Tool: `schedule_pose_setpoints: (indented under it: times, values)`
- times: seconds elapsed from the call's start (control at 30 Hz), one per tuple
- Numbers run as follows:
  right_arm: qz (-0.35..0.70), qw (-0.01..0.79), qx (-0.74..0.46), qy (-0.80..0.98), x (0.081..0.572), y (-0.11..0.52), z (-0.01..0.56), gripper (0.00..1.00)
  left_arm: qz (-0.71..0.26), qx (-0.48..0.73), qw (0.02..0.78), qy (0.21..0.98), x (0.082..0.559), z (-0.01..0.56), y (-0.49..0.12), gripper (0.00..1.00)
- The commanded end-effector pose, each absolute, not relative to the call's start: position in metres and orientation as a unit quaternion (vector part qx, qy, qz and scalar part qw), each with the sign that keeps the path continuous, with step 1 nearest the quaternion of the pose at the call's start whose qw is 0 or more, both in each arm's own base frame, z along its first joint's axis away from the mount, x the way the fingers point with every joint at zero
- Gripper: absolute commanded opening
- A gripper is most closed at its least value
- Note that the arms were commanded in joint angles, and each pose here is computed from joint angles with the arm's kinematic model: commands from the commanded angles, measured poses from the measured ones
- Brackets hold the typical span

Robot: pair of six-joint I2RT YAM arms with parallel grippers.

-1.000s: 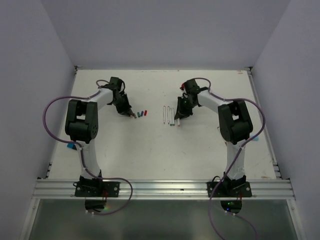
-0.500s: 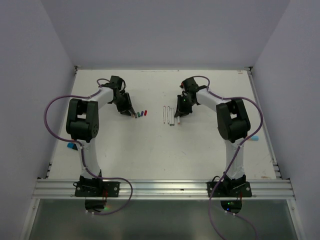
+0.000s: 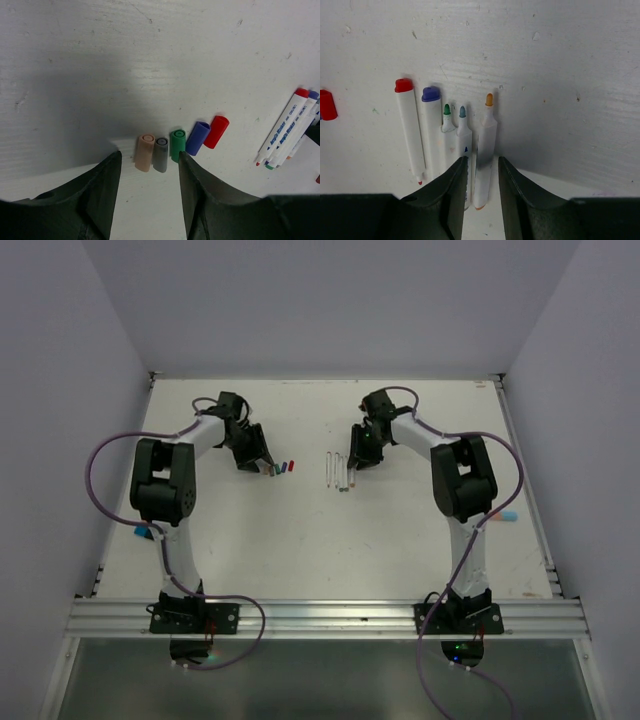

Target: Open the pen caps

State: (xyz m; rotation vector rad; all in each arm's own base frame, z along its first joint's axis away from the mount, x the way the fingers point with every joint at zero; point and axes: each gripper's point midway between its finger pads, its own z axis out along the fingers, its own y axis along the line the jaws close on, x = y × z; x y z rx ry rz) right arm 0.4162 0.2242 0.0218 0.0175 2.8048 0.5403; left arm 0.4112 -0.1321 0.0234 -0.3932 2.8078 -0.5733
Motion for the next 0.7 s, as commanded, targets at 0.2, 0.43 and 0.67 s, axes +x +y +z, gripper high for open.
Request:
schedule_pose_setpoints:
  times: [0.2,0.43,0.67]
  values:
    - [0.155,0.181,0.02,0.971,0.428,0.209,0.057,0.42,-0.163,-0.124,0.14,0.969,0.397,0.031,-0.109,0.56]
    - [0.103,0.196,0.073,0.972,0.4,0.14,0.118,0.49,-0.171,-0.128,0.228,0.95,0.402,0.079,-0.104,0.59]
    - [0.009,0.17,0.117,0.978,0.342,0.057,0.11,0.5,-0.233,-0.132,0.216,0.939,0.399,0.078,-0.128,0.59]
